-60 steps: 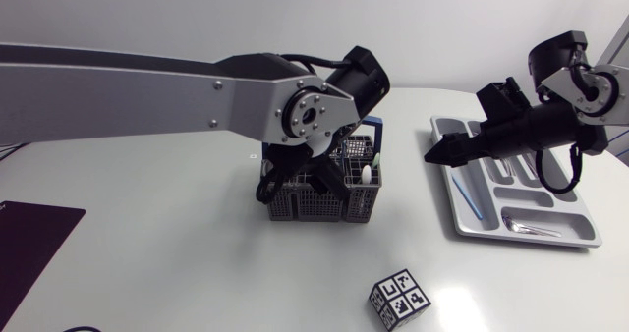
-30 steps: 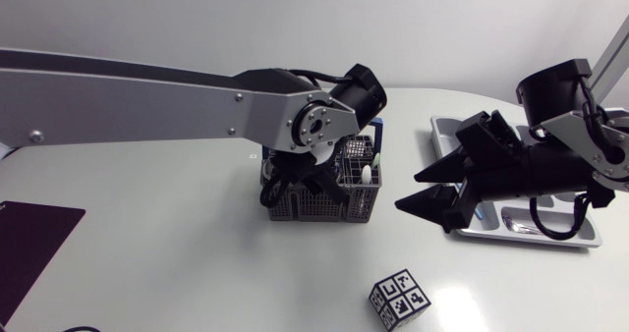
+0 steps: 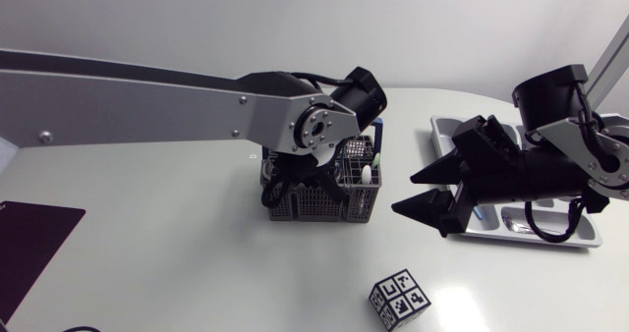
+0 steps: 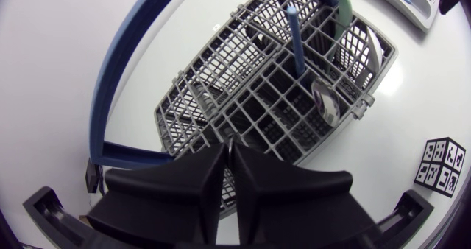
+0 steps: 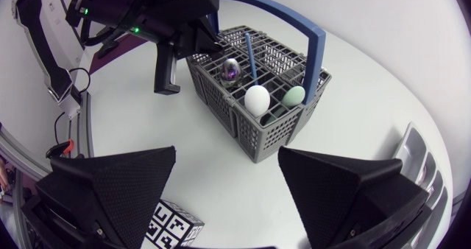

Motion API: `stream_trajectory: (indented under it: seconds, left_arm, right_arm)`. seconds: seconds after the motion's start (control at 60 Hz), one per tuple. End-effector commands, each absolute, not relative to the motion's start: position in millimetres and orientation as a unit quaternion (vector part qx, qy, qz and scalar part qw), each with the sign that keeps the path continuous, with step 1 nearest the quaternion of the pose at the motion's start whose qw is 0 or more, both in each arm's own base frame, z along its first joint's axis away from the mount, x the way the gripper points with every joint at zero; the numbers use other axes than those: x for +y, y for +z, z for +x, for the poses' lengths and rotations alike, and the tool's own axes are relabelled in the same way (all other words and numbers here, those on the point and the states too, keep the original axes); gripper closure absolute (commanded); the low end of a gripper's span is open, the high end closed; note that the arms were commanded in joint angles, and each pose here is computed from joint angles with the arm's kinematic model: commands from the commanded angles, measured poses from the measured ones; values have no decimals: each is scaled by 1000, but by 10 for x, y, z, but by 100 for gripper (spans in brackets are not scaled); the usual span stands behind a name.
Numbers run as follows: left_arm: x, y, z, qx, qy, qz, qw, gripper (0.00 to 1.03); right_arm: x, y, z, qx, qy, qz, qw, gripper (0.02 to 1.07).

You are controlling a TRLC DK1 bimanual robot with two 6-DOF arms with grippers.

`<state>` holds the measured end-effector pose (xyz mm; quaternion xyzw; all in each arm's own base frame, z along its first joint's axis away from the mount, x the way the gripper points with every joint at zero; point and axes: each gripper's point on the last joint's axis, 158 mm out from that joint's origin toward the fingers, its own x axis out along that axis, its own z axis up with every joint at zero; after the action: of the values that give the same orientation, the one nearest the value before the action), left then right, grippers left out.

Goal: Transfer all utensils from the basket to the drawer tray.

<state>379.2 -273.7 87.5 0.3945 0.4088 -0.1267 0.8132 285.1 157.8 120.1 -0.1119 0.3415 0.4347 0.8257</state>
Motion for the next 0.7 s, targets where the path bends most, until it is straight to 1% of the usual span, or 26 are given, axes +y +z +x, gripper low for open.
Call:
stream_trajectory:
  seconds: [0.0, 0.167, 0.333, 0.483, 0.683]
  left_arm:
    - [-2688, 800, 3789, 416, -117, 399, 809, 100]
    - [-2678, 935, 3796, 405, -117, 397, 815, 100]
    - [-2683, 1228, 3786, 382, -122, 385, 831, 99]
    - [-2672, 1414, 3743, 366, -125, 376, 842, 100]
    - [-2659, 1755, 3648, 330, -131, 376, 856, 100]
  right_arm:
    - [1579, 1123, 2793, 344, 438, -118, 822, 7]
    - [1600, 1147, 2777, 340, 441, -120, 822, 7]
    - [1620, 1141, 2761, 340, 444, -121, 820, 7]
    - [1635, 1148, 2742, 340, 447, -122, 819, 7]
    - [1664, 1199, 2721, 329, 451, -127, 820, 7]
